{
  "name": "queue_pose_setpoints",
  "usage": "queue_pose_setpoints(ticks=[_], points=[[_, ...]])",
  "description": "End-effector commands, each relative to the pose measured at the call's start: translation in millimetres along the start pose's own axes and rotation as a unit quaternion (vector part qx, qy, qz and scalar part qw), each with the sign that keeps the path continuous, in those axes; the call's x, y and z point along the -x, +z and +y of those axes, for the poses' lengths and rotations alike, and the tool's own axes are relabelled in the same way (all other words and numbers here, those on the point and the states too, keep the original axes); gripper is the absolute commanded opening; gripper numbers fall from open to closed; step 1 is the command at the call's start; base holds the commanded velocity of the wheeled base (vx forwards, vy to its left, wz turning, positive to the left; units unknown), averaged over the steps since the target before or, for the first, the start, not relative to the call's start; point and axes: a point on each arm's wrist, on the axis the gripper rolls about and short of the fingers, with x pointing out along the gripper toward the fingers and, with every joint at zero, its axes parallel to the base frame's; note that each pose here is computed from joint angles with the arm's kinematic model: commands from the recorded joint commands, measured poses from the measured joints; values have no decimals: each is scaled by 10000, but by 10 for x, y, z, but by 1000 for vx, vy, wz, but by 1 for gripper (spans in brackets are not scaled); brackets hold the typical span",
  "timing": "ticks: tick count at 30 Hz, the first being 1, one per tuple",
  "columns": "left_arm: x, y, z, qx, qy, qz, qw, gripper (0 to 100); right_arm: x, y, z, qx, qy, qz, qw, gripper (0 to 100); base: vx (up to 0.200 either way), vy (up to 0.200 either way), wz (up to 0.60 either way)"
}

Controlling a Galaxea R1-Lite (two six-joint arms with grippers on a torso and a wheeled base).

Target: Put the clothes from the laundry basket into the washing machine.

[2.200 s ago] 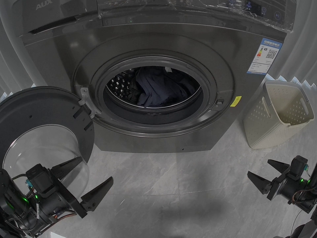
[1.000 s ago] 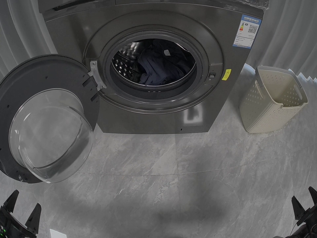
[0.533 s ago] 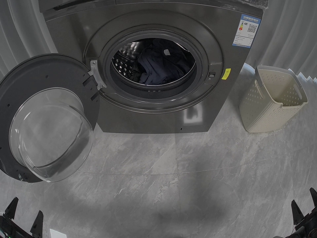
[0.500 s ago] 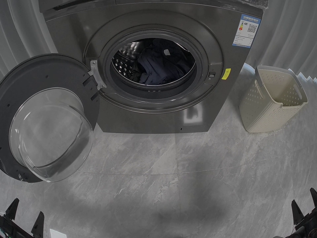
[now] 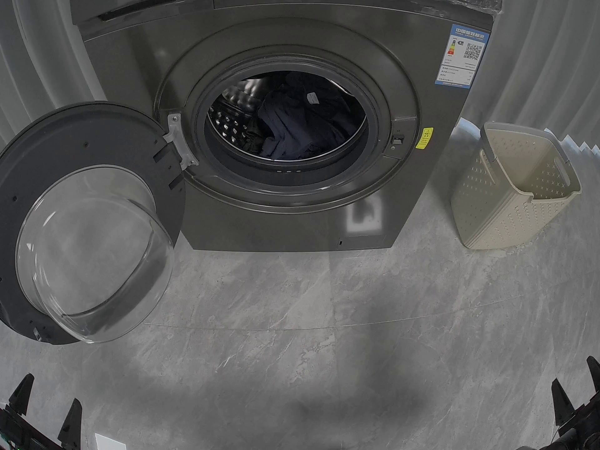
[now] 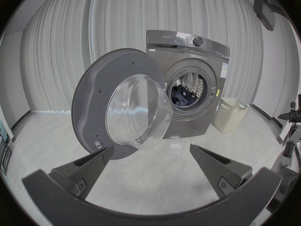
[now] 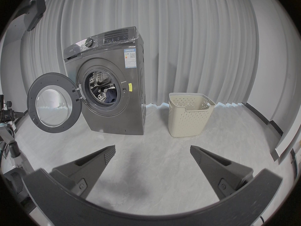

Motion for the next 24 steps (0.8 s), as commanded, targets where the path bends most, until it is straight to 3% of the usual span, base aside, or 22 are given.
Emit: queue_pose_setpoints(ticks=[1,9,24], points=[[-6,-46,0,7,-1,40,10000,100,5,-13,0,0,3,-39,10000,100,0,0,0],[-7,-49,0,-1,-1,40,10000,100,5,-13,0,0,3,-39,10000,100,0,0,0],[-7,-46,0,-1,-1,48,10000,100,5,-13,0,0,3,-39,10000,100,0,200,0]])
